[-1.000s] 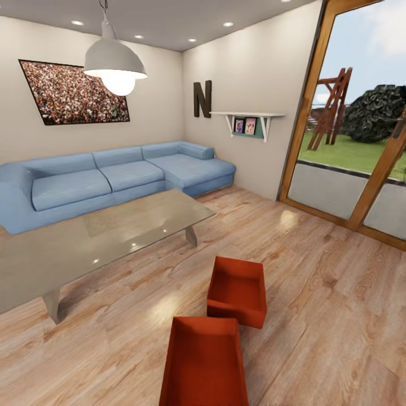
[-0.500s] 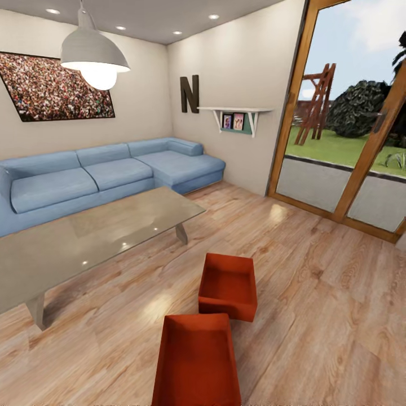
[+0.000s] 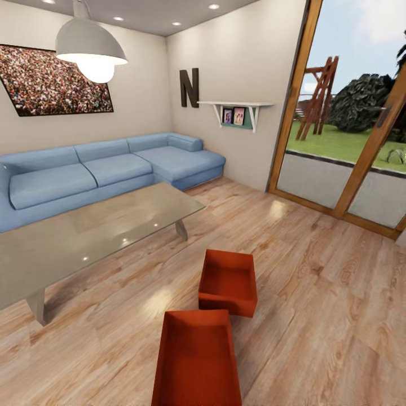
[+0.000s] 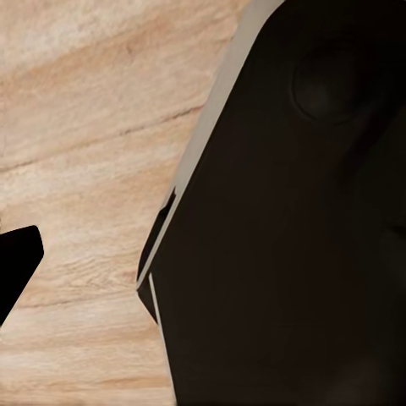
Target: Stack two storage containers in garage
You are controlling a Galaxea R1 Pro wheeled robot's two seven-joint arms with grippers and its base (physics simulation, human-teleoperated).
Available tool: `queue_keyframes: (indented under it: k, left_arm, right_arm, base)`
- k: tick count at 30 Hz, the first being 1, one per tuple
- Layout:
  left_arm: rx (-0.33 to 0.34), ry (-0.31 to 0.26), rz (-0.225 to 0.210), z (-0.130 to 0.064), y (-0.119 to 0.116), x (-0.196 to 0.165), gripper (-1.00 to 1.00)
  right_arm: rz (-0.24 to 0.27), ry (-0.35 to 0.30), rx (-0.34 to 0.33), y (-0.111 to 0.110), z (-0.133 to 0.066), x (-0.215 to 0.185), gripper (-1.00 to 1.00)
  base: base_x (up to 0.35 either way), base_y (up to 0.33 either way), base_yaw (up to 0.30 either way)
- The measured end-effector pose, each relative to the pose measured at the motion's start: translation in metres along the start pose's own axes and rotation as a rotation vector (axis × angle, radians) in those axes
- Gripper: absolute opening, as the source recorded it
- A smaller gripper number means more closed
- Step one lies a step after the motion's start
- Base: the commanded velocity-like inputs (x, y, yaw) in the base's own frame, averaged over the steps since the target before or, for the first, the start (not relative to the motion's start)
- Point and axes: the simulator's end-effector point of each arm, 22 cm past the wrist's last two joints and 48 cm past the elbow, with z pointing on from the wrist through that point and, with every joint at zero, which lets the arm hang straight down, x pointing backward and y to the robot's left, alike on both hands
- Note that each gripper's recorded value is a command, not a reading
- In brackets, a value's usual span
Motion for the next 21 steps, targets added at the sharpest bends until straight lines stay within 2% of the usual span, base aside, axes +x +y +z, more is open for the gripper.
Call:
queue_keyframes:
  k: [8,21]
  left_arm:
    - [-0.005,0.011,0.002,0.000,0.002,0.004,1.00]
    - [-0.013,0.029,0.005,0.000,0.005,0.011,1.00]
  right_arm:
    - [0.000,0.013,-0.002,0.001,0.000,0.005,1.00]
    - [-0.001,0.033,-0.004,0.001,0.001,0.013,1.00]
  base:
    - [0.000,0.000,0.030]
    - [0.000,0.000,0.119]
